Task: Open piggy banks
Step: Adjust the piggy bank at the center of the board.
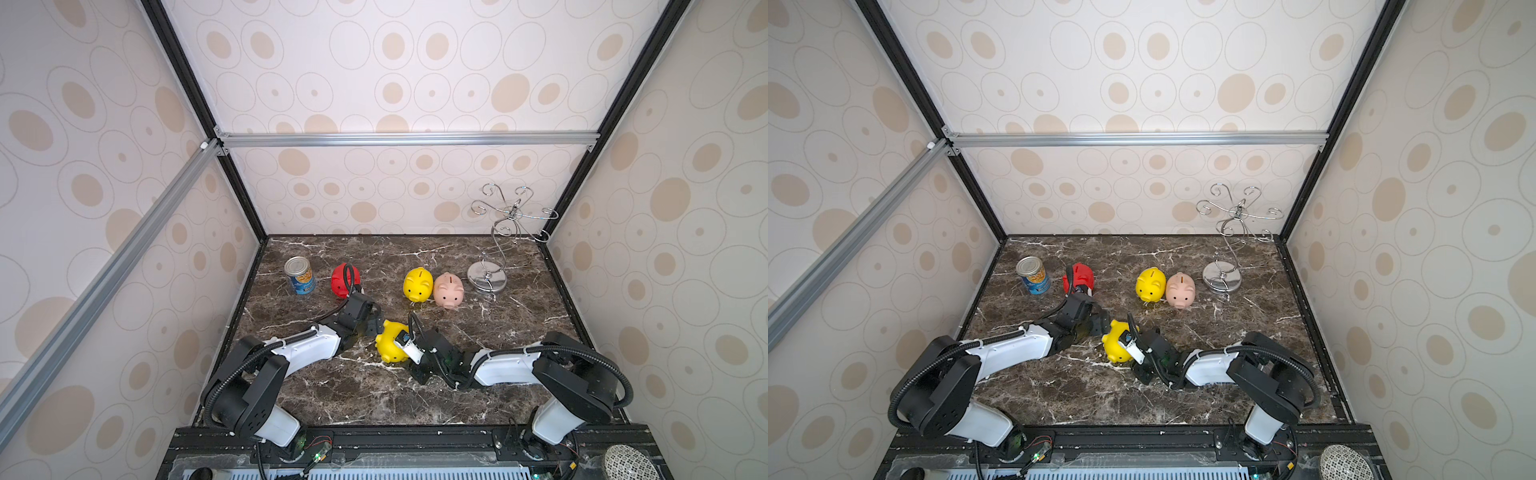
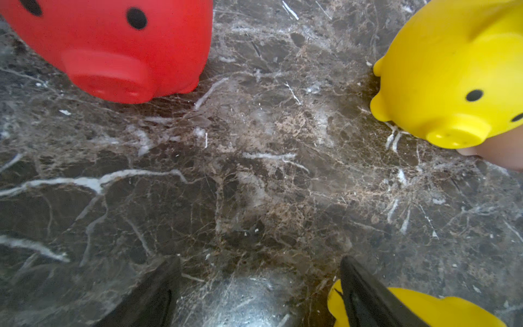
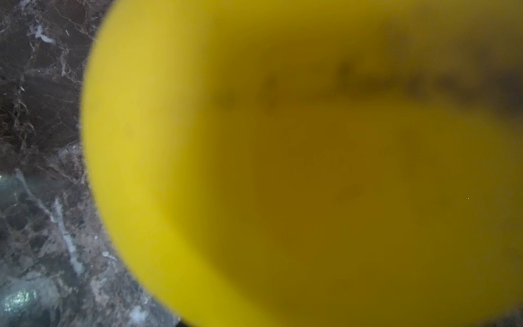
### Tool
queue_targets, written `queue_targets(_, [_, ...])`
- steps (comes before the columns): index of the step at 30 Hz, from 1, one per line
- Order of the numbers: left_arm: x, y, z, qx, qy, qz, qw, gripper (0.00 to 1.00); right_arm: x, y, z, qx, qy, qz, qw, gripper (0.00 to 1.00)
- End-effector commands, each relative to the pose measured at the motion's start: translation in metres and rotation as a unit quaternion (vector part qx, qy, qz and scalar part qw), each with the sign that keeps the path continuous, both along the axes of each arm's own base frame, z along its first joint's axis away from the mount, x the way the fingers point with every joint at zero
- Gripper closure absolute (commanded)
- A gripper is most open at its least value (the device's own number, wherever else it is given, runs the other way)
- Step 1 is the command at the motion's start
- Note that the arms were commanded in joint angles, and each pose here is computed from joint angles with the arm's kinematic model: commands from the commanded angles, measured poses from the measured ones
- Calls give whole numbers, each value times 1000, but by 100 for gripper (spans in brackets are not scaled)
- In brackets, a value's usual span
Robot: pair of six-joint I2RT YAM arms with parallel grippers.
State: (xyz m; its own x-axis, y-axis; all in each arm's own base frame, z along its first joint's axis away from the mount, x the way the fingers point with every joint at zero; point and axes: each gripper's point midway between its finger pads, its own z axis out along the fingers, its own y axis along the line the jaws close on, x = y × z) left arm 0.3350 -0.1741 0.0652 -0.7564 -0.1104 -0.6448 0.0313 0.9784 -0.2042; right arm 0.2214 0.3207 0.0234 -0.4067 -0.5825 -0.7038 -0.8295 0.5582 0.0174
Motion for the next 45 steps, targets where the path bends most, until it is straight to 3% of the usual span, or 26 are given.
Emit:
queue_targets(1, [-3,5,5,1,-10,9,1000,13,8,12,9,20,-14,6,1000,65])
queue_targets(13, [-10,12,8,4,-12,17,1000,13,12,15,17,34,-38,8,999,82])
queue_targets(22, [-5,22,49,17,-45,32,998,3,9,15,24,31,-40,19,999,83])
queue_targets(27, [-8,25,64,16,-48,33,998,2,9,14,24,22,-41,16,999,84])
queue_targets(33, [-20,34,47,31,-31,38,998,3,7,16,21,23,-32,18,999,84])
queue_targets(45, [-56,57,22,23,-2,61,998,13,5,23,36,23,-44,27,998,84])
